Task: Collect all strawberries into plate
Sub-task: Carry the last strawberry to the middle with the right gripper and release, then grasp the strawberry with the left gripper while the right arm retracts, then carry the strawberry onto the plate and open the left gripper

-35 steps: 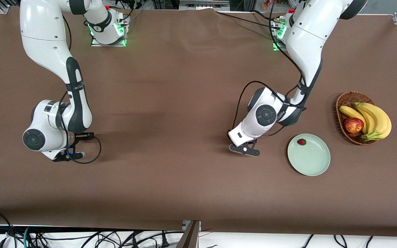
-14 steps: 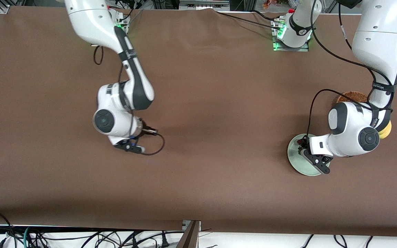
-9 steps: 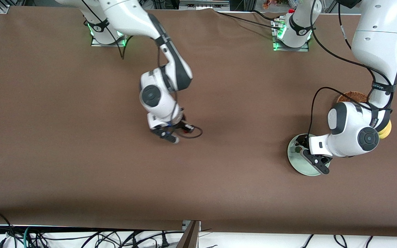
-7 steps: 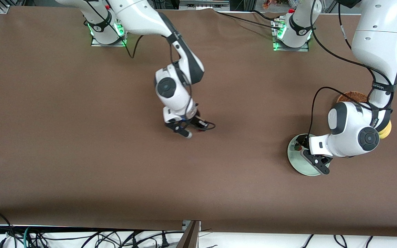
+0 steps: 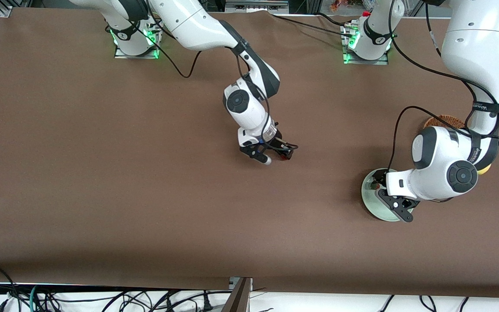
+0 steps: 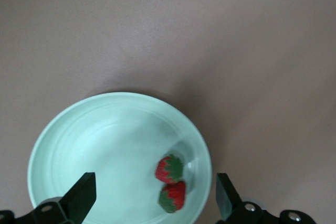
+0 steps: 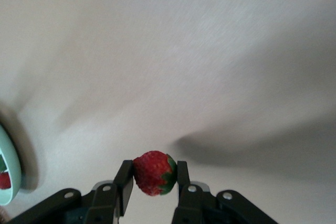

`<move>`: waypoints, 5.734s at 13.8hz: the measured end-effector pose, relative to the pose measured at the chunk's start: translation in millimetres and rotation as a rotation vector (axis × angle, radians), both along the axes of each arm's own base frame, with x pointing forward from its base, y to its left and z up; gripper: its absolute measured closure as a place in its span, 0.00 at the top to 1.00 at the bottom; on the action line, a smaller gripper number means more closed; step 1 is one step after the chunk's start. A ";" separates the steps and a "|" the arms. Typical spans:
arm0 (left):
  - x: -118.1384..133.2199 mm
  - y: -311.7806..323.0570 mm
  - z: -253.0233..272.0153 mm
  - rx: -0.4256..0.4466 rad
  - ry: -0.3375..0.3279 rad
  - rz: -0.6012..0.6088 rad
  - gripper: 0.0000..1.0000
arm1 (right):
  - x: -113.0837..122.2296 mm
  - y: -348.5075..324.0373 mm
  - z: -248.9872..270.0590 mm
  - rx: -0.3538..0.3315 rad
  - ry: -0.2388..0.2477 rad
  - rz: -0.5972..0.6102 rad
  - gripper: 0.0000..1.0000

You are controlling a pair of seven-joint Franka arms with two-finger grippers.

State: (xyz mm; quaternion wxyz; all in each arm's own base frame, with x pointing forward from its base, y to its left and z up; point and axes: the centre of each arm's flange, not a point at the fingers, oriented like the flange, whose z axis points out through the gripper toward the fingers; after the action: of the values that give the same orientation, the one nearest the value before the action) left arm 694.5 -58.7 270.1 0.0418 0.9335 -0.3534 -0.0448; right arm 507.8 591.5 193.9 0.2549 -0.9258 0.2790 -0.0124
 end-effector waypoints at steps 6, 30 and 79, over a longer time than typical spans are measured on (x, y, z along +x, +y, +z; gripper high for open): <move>-15.6 -61.6 -0.6 0.038 0.061 0.138 1.00 | -14.3 14.2 -25.5 -0.001 -0.023 0.017 0.45; -98.5 -254.3 -26.3 0.148 0.139 0.907 1.00 | 178.0 -372.5 163.8 -0.485 0.252 0.785 1.00; -39.8 -21.8 -5.5 0.162 0.069 0.293 0.34 | 38.4 -593.6 407.1 -0.495 0.253 0.648 1.00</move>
State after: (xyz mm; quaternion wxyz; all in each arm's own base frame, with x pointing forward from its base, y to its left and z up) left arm 654.8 -80.5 264.5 -0.0155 0.9732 -0.2071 -0.0986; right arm 546.3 -2.1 601.0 -0.0204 -0.9931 -0.0087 0.1154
